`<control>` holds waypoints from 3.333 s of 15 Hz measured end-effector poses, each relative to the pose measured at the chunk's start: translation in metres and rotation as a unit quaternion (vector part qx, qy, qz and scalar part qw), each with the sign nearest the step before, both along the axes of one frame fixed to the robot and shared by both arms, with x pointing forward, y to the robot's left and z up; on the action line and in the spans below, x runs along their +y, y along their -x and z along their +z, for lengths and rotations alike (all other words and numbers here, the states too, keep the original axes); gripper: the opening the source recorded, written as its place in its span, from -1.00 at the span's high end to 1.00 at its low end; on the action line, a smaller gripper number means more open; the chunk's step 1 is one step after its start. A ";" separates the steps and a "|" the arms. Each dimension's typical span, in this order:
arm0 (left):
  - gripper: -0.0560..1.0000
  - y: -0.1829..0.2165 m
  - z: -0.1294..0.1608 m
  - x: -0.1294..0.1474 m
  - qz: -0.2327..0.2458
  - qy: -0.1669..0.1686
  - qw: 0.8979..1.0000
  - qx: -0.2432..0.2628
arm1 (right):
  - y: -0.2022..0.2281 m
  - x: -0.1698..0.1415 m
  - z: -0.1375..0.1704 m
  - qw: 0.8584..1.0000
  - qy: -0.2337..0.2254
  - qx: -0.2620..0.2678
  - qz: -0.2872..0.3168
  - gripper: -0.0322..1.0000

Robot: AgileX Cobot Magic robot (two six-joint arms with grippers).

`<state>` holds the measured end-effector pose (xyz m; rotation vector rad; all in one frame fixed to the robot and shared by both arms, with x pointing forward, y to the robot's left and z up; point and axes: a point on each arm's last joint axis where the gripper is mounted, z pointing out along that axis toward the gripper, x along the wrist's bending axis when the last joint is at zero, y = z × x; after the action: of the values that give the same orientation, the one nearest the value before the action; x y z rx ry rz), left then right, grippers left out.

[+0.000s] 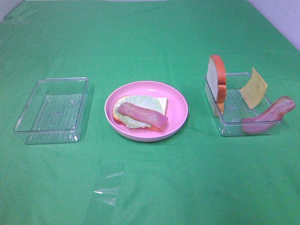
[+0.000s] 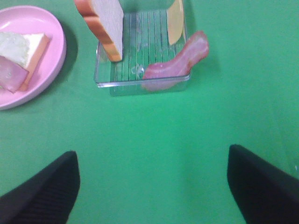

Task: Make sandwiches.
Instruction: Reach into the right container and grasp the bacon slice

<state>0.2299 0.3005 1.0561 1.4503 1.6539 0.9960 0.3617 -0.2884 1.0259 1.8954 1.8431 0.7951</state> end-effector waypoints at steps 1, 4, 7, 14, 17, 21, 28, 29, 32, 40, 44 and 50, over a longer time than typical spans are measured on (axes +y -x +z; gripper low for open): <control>-0.98 0.000 0.000 0.000 0.000 0.000 1.000 0.000 | -0.009 0.000 -0.004 1.000 -0.002 0.026 -0.002 -0.71; -0.98 0.000 0.000 0.000 0.000 0.000 1.000 0.000 | -0.045 0.000 -0.002 0.997 -0.003 0.083 0.000 -0.71; -0.98 0.000 0.000 0.000 0.000 0.000 1.000 0.000 | -0.083 0.001 0.008 0.990 -0.011 0.139 -0.002 -0.71; -0.98 0.000 0.000 0.000 0.000 0.000 1.000 0.000 | -0.190 -0.005 0.037 0.966 0.036 0.256 0.021 -0.71; -0.98 0.000 0.000 0.000 0.000 0.000 1.000 0.000 | -0.219 -0.011 0.030 0.961 0.060 0.269 0.011 -0.71; -0.98 0.000 0.000 0.000 0.000 0.000 1.000 0.000 | -0.236 -0.010 -0.001 0.946 0.054 0.319 0.017 -0.71; -0.98 0.000 0.000 0.000 0.000 0.000 1.000 0.000 | -0.249 -0.033 -0.038 0.934 0.003 0.358 -0.004 -0.71; -0.98 0.000 0.000 0.000 0.000 0.000 1.000 0.000 | -0.250 -0.040 -0.039 0.936 -0.014 0.353 -0.007 -0.71; -0.98 0.000 0.000 0.000 0.000 0.000 1.000 0.000 | -0.255 -0.054 -0.052 0.937 -0.051 0.347 -0.014 -0.71; -0.98 0.000 0.000 0.000 0.000 0.000 1.000 0.000 | -0.264 -0.051 -0.085 0.928 -0.072 0.366 -0.001 -0.71; -0.98 0.000 0.000 0.000 0.000 0.000 1.000 0.000 | -0.265 -0.051 -0.095 0.922 -0.076 0.379 -0.001 -0.58; -0.98 0.000 0.000 0.000 0.000 0.000 1.000 0.000 | -0.267 -0.051 -0.096 0.925 -0.076 0.372 -0.007 -0.13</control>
<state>0.2299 0.3005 1.0561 1.4503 1.6539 0.9960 0.6285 -0.3394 0.9303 2.5431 2.2130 0.2020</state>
